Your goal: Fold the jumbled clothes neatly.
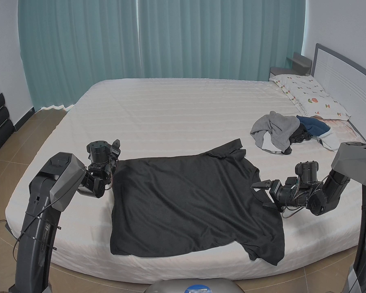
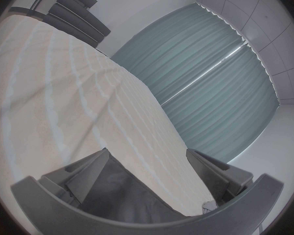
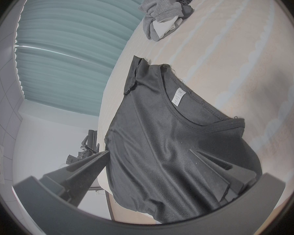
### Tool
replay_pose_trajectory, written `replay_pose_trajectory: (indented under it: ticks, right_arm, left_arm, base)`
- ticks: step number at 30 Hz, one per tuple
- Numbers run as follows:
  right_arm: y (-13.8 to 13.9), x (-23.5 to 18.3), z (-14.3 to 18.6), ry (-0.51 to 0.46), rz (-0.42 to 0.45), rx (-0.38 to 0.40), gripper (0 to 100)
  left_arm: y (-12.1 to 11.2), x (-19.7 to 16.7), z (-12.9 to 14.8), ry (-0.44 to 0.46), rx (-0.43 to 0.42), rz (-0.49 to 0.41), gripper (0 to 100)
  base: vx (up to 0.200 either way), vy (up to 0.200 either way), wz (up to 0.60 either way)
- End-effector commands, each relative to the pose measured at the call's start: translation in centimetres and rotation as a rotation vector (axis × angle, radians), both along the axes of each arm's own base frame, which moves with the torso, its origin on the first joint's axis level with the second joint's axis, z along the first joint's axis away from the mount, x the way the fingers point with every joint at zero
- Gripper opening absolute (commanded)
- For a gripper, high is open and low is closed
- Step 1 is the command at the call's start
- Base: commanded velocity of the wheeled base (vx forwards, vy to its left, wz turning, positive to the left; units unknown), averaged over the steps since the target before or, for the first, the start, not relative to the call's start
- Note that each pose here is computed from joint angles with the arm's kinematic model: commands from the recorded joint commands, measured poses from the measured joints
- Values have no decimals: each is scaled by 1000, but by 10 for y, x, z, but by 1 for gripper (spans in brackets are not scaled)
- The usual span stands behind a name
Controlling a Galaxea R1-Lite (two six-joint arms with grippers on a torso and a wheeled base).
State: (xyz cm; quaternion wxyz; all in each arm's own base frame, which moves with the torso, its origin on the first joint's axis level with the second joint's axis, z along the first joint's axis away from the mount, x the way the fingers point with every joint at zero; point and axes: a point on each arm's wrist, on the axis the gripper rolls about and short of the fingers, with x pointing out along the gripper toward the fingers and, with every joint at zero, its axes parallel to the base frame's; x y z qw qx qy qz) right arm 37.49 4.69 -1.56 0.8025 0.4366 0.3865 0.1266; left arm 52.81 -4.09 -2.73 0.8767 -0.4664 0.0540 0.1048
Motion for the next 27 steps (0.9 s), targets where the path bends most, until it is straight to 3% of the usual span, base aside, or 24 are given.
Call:
replay_pose_trajectory:
  ticks: [1,6,12,15,19,27]
  right_arm:
    - [0,-2,-1,5,1,0,100]
    - [0,-2,-1,-10,-1,0,100]
    - [0,-3,-1,-15,-1,2,100]
    - [-1,-2,1,-19,-7,5,100]
    - [-1,-5,1,-13,-19,-3,100]
    - [-3,-11,-1,-26,-40,-14,100]
  left_arm:
    - [8,-9,12,16,-4,7,100]
    - [12,-25,21,38,-16,-6,100]
    - [13,-69,28,86,-21,-32,100]
    - [13,-83,31,120,-66,-41,100]
    - [11,-89,23,151,-108,-51,100]
    - [8,-93,17,174,-113,-59,100]
  base:
    - [0,0,0]
    - [0,0,0]
    - [0,0,0]
    - [0,0,0]
    - [0,0,0]
    - [0,0,0]
